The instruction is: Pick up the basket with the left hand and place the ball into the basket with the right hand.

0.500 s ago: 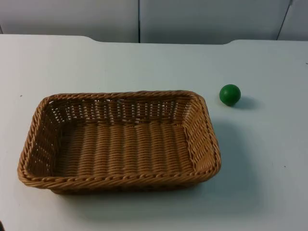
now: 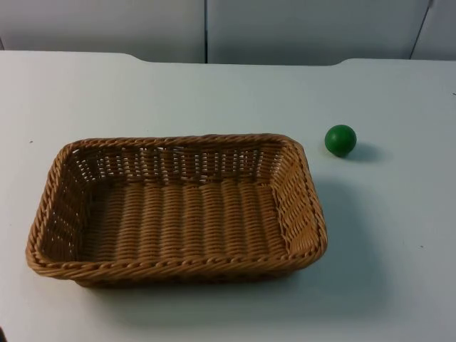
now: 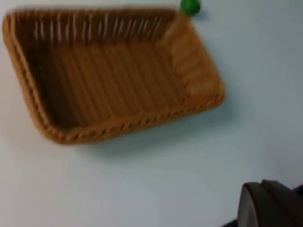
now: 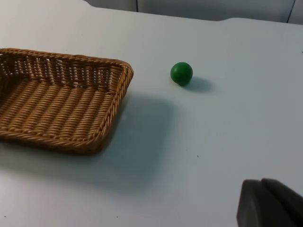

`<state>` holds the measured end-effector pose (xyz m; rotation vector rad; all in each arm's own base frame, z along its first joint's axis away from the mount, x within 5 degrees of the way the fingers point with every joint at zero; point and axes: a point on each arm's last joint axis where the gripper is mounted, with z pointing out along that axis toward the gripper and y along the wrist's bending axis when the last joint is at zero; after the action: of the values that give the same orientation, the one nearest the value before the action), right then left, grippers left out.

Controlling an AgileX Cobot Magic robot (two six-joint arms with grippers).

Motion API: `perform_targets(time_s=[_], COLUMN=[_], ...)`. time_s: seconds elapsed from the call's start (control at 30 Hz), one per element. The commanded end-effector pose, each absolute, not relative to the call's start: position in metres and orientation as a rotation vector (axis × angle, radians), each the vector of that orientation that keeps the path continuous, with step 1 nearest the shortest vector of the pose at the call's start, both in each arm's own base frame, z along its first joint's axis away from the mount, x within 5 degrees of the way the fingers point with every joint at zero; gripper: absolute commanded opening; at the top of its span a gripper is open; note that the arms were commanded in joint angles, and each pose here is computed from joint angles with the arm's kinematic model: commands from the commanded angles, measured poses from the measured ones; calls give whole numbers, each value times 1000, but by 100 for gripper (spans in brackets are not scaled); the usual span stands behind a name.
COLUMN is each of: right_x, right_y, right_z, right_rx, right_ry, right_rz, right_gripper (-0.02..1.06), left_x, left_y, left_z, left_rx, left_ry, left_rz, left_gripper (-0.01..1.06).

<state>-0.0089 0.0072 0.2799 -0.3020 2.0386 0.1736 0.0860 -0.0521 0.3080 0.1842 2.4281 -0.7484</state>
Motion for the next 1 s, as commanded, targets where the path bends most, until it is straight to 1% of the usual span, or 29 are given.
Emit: perform_targets(time_s=[0.0, 0.07, 0.13, 0.17, 0.23, 0.33, 0.37, 0.47, 0.5, 0.67, 0.87, 0.9, 0.93, 0.97], right_x=[-9, -9, -9, -9, -9, -9, -9, -9, -9, -9, -9, -9, -9, -9], right_y=[7, 7, 7, 7, 7, 7, 7, 7, 7, 7, 7, 7, 7, 7], right_z=[279, 279, 279, 279, 279, 279, 279, 279, 279, 279, 279, 279, 279, 279], right_rx=[-290, -290, -290, -290, -290, -290, -290, -290, -290, -290, -290, -290, -290, -290], right_ry=[2031, 2031, 2031, 2031, 2031, 2031, 2031, 2031, 2031, 2031, 2031, 2031, 2031, 2031], right_rz=[171, 171, 171, 171, 171, 171, 171, 171, 171, 171, 171, 171, 171, 171], right_gripper=[0, 0, 0, 0, 0, 0, 0, 0, 0, 0, 0, 0, 0, 0], left_x=[108, 131, 149, 149, 167, 184, 184, 195, 195, 212, 220, 221, 223, 224], left_y=[-51, -49, -47, -47, -43, -39, -39, -39, -39, -39, -39, -40, -40, -41], left_z=[292, 279, 270, 270, 262, 248, 248, 229, 229, 201, 182, 179, 176, 174], left_rx=[226, 197, 148, 148, 68, 9, 9, -7, -7, -55, -16, -8, -14, -6], left_ry=[2580, 2648, 2651, 2651, 2635, 2665, 2665, 2764, 2764, 2867, 2920, 2930, 2936, 2938], left_rz=[-729, -693, -652, -652, -587, -520, -520, -522, -522, -512, -506, -516, -528, -540], left_gripper=[0, 0, 0, 0, 0, 0, 0, 1, 1, 1, 2, 6, 14, 31])
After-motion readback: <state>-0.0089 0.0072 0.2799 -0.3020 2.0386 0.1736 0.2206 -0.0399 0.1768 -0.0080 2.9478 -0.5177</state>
